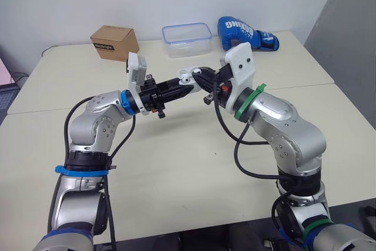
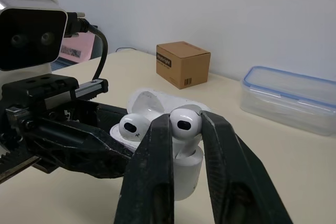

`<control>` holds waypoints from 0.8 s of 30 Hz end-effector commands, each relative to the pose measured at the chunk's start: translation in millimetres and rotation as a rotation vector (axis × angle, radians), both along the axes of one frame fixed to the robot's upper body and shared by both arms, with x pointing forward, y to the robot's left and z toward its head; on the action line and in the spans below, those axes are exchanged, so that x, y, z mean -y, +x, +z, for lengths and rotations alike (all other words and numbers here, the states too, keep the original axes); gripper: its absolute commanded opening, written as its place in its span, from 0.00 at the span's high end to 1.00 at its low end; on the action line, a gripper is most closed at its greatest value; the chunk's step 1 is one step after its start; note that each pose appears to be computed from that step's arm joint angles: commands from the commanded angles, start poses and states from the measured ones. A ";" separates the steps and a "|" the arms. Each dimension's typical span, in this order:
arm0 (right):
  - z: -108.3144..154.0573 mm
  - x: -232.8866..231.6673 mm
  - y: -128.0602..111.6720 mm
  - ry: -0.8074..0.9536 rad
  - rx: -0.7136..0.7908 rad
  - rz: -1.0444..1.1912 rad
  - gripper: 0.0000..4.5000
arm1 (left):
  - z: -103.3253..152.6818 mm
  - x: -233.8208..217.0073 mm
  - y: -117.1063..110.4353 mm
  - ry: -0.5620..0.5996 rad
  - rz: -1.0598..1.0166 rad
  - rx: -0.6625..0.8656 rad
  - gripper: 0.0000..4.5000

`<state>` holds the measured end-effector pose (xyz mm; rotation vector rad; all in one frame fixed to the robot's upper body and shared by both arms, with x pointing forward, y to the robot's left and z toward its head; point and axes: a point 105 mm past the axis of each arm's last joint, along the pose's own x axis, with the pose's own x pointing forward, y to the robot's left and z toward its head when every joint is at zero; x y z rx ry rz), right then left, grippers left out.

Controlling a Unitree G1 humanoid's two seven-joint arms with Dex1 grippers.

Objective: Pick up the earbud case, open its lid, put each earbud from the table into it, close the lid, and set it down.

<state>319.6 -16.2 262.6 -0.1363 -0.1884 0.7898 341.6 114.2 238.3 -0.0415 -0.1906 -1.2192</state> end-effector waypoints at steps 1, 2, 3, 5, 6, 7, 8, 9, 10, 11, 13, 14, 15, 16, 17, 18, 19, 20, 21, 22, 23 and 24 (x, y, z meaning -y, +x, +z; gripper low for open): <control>9.7 -4.9 -7.6 0.010 0.045 0.038 0.56 | 18.3 -0.7 -3.7 -0.022 -0.003 0.081 0.83; 10.5 -4.8 -8.0 0.012 0.047 0.041 0.56 | 18.4 -0.7 -3.7 -0.022 -0.003 0.081 0.83; 10.9 -4.7 -8.0 0.013 0.048 0.042 0.56 | 18.4 -0.7 -3.4 -0.022 -0.002 0.081 0.83; 11.9 -3.7 -7.6 0.016 0.049 0.041 0.56 | 18.4 -0.7 -3.3 -0.021 -0.002 0.082 0.83; 12.6 -3.0 -7.1 0.020 0.049 0.039 0.56 | 18.3 -0.9 -3.2 -0.019 -0.002 0.083 0.83; 13.8 -2.3 -6.9 0.026 0.051 0.038 0.56 | 18.2 -0.9 -3.2 -0.018 -0.002 0.083 0.83; 16.1 -1.2 -7.4 0.037 0.055 0.041 0.56 | 18.0 -1.1 -3.4 -0.016 -0.002 0.083 0.83; 19.4 0.8 -8.7 0.047 0.062 0.050 0.56 | 17.7 -1.3 -3.5 -0.014 -0.001 0.082 0.83; 24.8 4.7 -10.9 0.053 0.080 0.066 0.56 | 17.0 -2.0 -3.8 -0.012 -0.001 0.082 0.83; 29.9 9.4 -14.0 0.072 0.066 0.103 0.56 | 16.0 -3.4 -4.2 -0.009 -0.001 0.077 0.83; 38.8 19.5 -23.2 0.082 0.036 0.198 0.56 | 12.0 -7.1 -5.9 0.006 -0.008 0.062 0.83; 40.7 22.3 -26.8 0.083 0.017 0.234 0.56 | 10.5 -8.3 -6.5 0.013 -0.013 0.057 0.83; 43.8 27.2 -30.4 0.074 0.009 0.264 0.56 | 8.8 -9.7 -7.3 0.025 -0.018 0.056 0.83; 45.4 30.8 -32.6 0.068 0.003 0.282 0.56 | 7.5 -10.2 -7.7 0.032 -0.022 0.056 0.83; 46.9 36.3 -33.7 0.051 -0.014 0.307 0.56 | 8.2 -11.2 -8.4 0.032 -0.026 0.053 0.83; 47.9 40.7 -34.4 0.041 -0.028 0.325 0.56 | 8.8 -11.5 -8.6 0.031 -0.030 0.051 0.83; 48.8 46.2 -29.6 0.035 -0.042 0.317 0.59 | 9.9 -11.8 -9.7 0.031 -0.036 0.051 0.83; 49.6 50.4 -25.9 0.031 -0.051 0.309 0.64 | 10.7 -11.7 -10.2 0.032 -0.041 0.051 0.83; 49.6 53.2 -22.4 0.027 -0.058 0.300 0.69 | 11.1 -11.4 -10.5 0.033 -0.044 0.051 0.83; 46.5 56.6 -15.3 0.009 -0.070 0.286 0.77 | 12.3 -10.8 -12.0 0.032 -0.051 0.051 0.83; 43.1 58.8 -9.3 -0.007 -0.083 0.279 0.85 | 13.2 -10.1 -13.6 0.030 -0.058 0.050 0.83; 39.6 60.5 -3.3 -0.023 -0.095 0.271 0.94 | 13.9 -9.4 -15.4 0.030 -0.065 0.051 0.83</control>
